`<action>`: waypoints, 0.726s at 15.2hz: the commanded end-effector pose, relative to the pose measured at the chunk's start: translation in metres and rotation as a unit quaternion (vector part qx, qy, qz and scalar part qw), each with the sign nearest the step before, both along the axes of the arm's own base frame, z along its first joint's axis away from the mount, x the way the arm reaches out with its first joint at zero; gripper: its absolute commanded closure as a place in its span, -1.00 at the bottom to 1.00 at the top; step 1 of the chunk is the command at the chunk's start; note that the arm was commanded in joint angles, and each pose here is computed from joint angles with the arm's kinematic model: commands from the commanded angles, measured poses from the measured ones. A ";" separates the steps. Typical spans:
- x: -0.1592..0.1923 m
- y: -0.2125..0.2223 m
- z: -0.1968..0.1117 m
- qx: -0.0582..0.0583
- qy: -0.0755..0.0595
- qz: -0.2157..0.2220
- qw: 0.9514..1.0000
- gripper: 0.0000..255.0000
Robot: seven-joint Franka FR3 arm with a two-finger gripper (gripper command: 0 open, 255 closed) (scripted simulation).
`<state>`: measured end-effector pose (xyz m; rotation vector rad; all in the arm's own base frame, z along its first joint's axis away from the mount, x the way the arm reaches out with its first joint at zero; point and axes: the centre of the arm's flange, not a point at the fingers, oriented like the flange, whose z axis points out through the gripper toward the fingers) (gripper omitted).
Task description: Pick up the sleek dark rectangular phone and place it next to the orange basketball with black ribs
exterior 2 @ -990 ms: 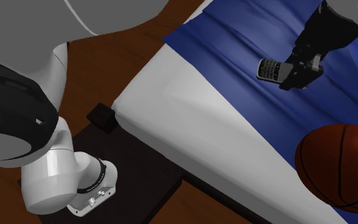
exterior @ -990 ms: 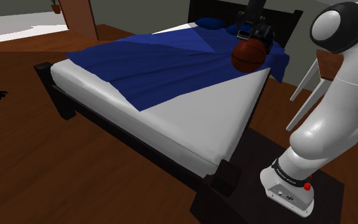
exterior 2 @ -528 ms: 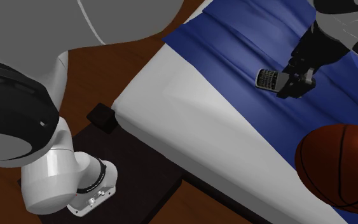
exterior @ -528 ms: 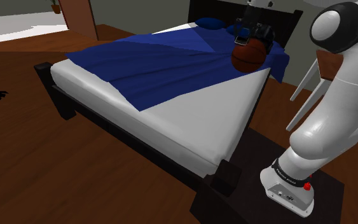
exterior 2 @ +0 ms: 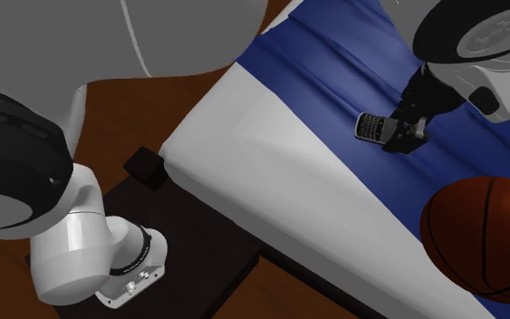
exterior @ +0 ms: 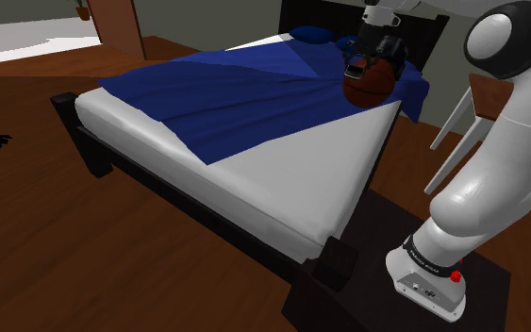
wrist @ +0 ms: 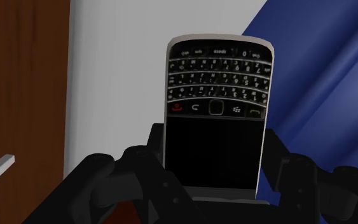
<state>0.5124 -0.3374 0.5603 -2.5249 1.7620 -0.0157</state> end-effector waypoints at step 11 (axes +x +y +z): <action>0.000 -0.001 -0.063 0.000 0.000 0.000 1.000 1.00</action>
